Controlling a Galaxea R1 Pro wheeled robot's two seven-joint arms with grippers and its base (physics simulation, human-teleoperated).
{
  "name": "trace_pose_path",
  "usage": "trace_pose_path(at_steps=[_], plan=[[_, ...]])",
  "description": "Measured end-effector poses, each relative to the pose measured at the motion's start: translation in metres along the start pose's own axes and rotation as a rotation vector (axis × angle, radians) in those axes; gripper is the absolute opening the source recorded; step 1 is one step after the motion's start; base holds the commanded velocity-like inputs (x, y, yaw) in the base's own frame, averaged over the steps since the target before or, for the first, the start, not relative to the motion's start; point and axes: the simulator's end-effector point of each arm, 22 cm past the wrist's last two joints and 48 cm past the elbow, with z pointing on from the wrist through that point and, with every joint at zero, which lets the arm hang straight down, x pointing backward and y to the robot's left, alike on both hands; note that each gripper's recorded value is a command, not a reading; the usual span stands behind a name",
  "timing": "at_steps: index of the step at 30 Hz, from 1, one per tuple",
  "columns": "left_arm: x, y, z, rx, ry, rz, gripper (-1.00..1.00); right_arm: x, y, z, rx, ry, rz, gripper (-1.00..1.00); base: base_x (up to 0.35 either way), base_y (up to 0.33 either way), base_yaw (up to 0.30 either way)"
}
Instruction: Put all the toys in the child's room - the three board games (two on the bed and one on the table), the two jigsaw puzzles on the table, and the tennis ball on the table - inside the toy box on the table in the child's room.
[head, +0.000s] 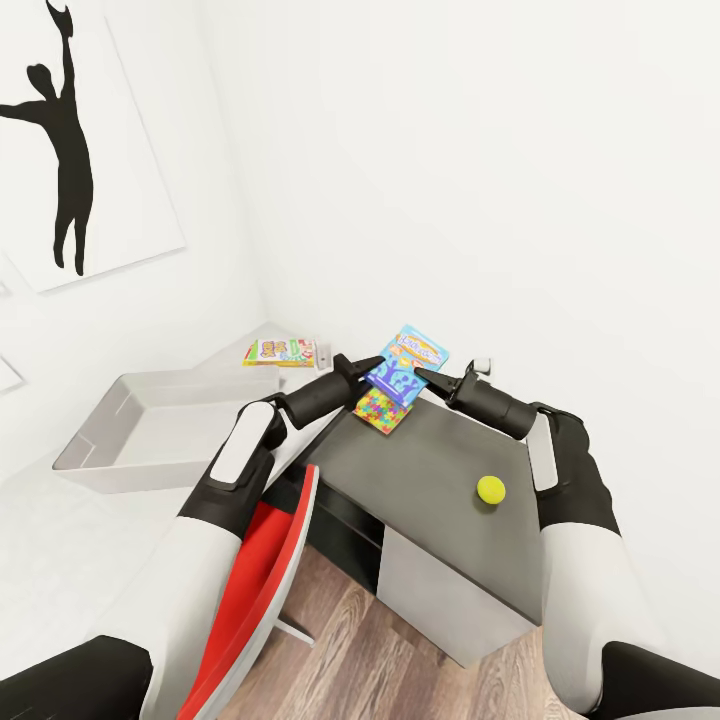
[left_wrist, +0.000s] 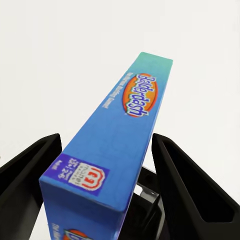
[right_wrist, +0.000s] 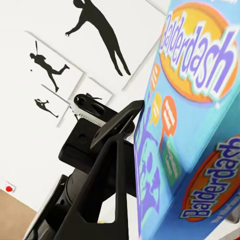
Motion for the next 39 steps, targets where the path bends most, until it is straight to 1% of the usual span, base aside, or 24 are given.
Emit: trace_pose_path(at_steps=[5, 6, 7, 8, 39], plan=[[0.0, 0.0, 0.0, 0.0, 0.0, 0.0, -1.0, 0.0, 0.0, 0.0, 0.0, 0.0, 0.0, -1.0, 0.0, 0.0, 0.0], [0.0, 0.0, 0.0, 0.001, 0.0, 0.0, 1.0, 0.0, 0.0, 0.0, 0.0, 0.0, 0.0, -1.0, 0.0, 0.0, 0.0], [0.004, 0.027, 0.0, -0.063, 0.009, -0.004, 1.0, -0.002, 0.007, 0.0, -0.027, -0.008, 0.022, -1.0, 0.0, 0.0, 0.0], [0.004, 0.031, 0.0, -0.071, 0.011, -0.005, 1.0, -0.002, 0.006, 0.0, -0.027, -0.008, 0.023, -1.0, 0.0, 0.0, 0.0], [0.005, 0.031, -0.001, -0.069, 0.009, -0.008, 1.0, -0.003, 0.006, -0.001, -0.026, -0.009, 0.022, -1.0, 0.0, 0.0, 0.0]])
